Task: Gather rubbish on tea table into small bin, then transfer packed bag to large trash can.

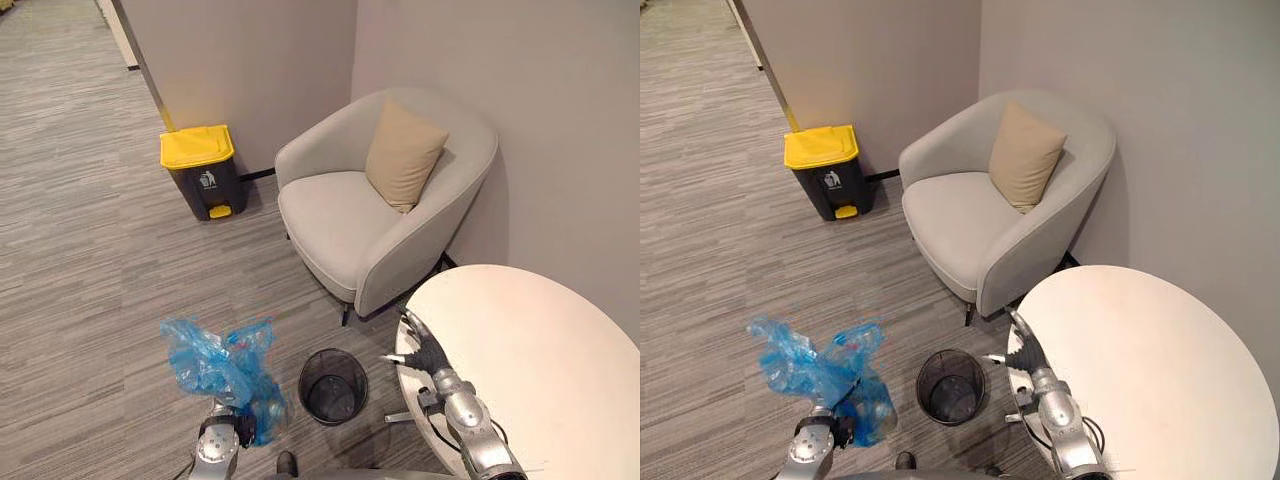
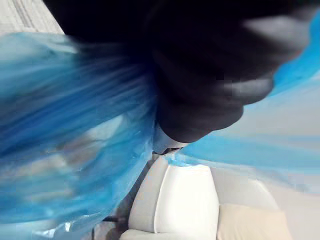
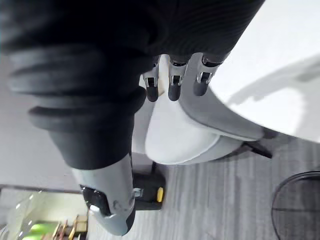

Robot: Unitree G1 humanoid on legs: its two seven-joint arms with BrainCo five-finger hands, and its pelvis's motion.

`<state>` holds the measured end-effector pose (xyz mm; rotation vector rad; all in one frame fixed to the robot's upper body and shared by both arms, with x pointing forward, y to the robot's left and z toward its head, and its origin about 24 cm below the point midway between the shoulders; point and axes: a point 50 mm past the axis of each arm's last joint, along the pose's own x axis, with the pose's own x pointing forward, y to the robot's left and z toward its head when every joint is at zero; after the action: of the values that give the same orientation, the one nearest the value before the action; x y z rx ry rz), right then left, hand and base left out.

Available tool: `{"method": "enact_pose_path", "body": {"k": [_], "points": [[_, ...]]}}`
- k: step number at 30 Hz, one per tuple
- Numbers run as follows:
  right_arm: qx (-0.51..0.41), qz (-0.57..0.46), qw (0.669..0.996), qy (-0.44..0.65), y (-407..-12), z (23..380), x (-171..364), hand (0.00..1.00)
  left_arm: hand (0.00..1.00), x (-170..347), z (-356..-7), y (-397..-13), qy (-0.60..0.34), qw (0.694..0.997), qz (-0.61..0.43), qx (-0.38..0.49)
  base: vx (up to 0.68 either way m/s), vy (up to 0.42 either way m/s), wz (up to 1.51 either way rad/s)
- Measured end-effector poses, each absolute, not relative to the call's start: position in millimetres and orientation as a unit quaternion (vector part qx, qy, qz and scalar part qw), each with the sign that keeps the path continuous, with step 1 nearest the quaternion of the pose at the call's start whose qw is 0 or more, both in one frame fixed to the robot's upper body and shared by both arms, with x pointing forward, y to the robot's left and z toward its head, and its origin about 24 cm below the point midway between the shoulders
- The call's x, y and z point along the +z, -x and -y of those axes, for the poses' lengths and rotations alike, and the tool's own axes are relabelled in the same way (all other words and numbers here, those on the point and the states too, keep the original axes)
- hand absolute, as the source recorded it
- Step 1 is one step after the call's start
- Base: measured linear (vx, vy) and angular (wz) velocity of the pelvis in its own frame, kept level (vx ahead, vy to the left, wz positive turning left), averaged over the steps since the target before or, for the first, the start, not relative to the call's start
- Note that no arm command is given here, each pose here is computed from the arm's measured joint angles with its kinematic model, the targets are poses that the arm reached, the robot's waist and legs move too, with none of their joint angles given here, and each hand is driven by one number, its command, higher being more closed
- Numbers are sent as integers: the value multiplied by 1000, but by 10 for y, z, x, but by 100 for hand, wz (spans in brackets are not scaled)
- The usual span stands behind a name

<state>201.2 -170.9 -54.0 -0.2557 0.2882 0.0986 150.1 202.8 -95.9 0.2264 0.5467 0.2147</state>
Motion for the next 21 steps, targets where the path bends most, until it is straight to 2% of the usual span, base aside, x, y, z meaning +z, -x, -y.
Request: {"method": "enact_pose_path", "body": {"k": [5,12,21], "points": [[11,-180,977,112,-1908,1796,-665,0,100,-1055,-2104,-1367,-105,941,-300,116,0,0,0],[7,-233,967,104,-1749,1796,-854,0,100,-1155,-2093,-1204,-91,932,-333,110,0,0,0],[5,-253,962,100,-1698,1790,-923,0,100,-1196,-2086,-1131,-79,928,-347,107,9,13,-10]]}}
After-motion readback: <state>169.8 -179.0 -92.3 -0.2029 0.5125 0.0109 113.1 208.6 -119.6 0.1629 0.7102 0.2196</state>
